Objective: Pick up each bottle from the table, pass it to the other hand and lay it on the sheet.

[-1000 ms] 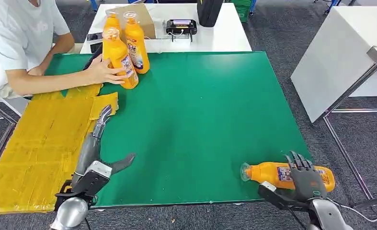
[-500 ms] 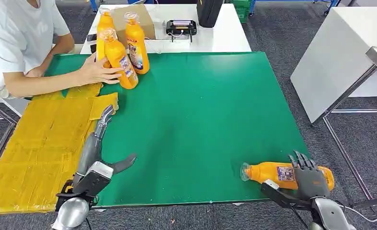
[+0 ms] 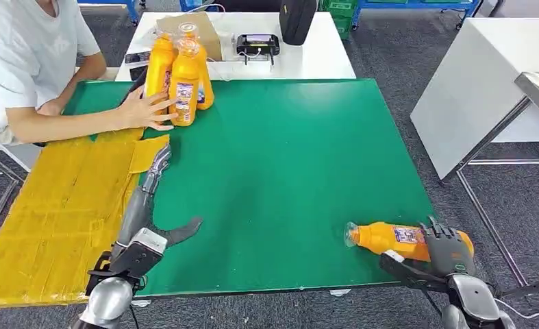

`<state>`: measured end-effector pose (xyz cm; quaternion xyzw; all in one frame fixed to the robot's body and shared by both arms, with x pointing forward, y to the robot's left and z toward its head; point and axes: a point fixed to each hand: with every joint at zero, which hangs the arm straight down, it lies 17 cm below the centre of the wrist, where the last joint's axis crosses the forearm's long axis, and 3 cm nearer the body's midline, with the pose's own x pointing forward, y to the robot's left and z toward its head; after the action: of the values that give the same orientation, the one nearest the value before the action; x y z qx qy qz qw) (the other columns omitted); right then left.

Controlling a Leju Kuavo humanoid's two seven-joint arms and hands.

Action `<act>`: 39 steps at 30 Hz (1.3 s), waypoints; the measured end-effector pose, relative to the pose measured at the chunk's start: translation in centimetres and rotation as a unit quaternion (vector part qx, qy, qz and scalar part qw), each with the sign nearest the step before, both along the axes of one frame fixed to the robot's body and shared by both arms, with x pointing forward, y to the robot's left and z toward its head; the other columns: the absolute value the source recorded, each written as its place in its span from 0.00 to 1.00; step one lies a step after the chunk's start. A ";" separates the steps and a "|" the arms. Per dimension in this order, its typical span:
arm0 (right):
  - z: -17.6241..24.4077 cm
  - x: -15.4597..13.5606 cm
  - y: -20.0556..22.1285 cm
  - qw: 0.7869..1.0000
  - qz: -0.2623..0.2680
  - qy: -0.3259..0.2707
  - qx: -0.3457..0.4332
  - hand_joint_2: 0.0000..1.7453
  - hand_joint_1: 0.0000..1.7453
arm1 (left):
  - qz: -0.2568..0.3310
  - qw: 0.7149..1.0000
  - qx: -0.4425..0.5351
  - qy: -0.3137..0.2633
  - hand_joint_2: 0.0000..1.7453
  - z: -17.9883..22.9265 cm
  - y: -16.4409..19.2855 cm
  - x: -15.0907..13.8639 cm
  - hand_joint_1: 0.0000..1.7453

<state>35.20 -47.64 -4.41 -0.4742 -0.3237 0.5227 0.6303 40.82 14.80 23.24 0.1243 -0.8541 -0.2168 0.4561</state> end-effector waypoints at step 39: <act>18.6 2.0 16.2 0.874 0.051 -0.390 0.284 1.00 1.00 | -0.087 0.994 0.018 0.059 1.00 -3.2 -6.2 -4.2 0.00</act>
<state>37.18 -31.48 14.22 -0.4232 -0.7015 0.2119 0.5329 36.64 8.59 20.00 0.0442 -0.8292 -0.2778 0.4829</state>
